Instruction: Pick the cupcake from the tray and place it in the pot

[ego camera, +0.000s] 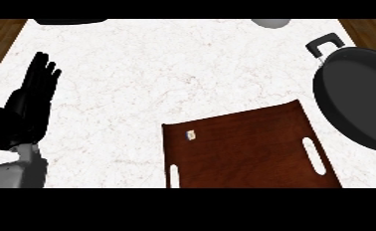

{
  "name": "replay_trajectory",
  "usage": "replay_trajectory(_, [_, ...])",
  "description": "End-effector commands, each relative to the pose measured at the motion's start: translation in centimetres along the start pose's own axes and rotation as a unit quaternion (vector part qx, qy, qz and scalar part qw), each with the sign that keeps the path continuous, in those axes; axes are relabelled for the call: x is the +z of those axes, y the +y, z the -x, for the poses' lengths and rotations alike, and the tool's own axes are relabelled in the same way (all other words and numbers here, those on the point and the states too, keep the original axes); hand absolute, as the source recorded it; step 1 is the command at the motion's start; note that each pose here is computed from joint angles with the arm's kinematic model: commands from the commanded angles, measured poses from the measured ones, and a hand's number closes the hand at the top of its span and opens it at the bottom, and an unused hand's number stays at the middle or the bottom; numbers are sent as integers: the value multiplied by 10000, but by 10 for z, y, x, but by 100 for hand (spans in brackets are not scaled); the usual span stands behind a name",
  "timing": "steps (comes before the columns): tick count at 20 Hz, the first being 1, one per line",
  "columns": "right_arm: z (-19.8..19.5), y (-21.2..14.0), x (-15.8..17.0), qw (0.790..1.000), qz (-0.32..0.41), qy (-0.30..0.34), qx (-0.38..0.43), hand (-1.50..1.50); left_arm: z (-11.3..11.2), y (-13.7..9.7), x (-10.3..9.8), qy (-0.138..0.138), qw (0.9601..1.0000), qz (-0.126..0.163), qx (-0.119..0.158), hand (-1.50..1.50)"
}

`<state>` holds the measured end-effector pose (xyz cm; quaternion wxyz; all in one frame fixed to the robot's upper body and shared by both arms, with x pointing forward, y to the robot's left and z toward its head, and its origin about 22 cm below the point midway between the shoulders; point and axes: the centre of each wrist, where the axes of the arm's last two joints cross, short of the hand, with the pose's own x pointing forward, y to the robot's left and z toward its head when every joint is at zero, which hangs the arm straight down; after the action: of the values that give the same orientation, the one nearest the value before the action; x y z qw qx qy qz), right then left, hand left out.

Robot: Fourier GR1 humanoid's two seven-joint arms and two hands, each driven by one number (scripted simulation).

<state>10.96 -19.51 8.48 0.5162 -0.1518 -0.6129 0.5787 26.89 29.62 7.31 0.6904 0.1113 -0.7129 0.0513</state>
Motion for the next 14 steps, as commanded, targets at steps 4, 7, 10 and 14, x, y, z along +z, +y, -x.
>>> replay_trajectory(4, [-15, -49, 45, 9731, 2243, 7, -523, 150, -5, 4, -2, -21, 10000, -16, 13, 0])
replay_trajectory(7, [-14, -66, 53, 9526, 3027, 152, -256, 150, -2, 7, -4, 7, 10000, -19, -31, 0])
replay_trajectory(10, [-7, -71, 59, 9388, 3403, 236, -480, 150, -8, 1, -3, -48, 10000, -27, -27, 0])
replay_trajectory(14, [13, -83, 66, 9285, 3661, 490, -385, 150, 0, 1, -5, 6, 10000, 2, 81, 0])
